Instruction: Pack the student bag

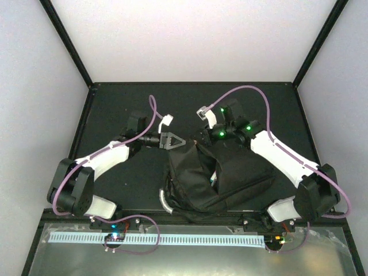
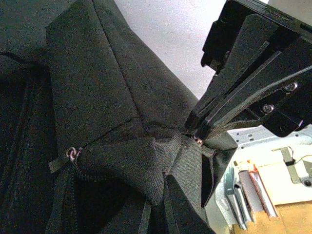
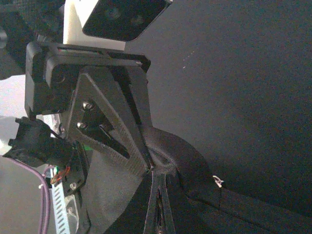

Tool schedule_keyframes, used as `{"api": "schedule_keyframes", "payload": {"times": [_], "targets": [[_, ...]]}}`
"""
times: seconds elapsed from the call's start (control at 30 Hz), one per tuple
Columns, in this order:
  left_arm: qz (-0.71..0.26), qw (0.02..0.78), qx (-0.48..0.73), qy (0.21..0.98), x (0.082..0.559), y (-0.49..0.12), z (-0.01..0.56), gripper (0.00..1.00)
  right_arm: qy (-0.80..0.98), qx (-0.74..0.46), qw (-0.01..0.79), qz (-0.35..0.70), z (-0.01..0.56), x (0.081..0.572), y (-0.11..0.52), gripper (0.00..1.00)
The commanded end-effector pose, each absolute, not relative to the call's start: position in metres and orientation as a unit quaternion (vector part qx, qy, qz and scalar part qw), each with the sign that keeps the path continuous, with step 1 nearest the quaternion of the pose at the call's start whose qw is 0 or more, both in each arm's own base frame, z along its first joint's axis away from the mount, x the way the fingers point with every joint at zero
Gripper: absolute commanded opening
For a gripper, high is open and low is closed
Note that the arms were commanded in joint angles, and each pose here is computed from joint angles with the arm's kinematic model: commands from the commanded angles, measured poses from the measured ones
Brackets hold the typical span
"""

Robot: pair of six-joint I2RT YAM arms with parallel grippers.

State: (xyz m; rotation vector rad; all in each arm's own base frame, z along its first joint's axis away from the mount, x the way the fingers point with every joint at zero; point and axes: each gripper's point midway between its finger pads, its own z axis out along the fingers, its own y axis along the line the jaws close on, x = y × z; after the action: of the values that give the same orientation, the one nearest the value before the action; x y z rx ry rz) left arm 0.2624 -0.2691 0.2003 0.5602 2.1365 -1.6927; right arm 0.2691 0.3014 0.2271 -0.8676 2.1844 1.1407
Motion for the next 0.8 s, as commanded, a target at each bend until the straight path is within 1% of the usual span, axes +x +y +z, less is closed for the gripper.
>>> {"api": "schedule_keyframes", "payload": {"times": [0.0,0.23,0.47,0.77], "targets": [[-0.597,0.179,0.204,0.755,0.268,-0.273,0.204,0.02,0.777,-0.348,0.288,0.439,0.245,0.260,0.299,0.02],[-0.585,0.179,0.184,0.769,0.276,-0.270,0.199,0.02,0.758,-0.370,0.294,0.450,0.250,0.239,0.293,0.02],[-0.584,0.186,0.149,0.776,0.292,-0.261,0.196,0.01,0.740,-0.389,0.258,0.484,0.246,0.214,0.291,0.02],[-0.584,0.175,0.114,0.784,0.312,-0.257,0.182,0.01,0.727,-0.385,0.233,0.519,0.239,0.191,0.287,0.02]]}}
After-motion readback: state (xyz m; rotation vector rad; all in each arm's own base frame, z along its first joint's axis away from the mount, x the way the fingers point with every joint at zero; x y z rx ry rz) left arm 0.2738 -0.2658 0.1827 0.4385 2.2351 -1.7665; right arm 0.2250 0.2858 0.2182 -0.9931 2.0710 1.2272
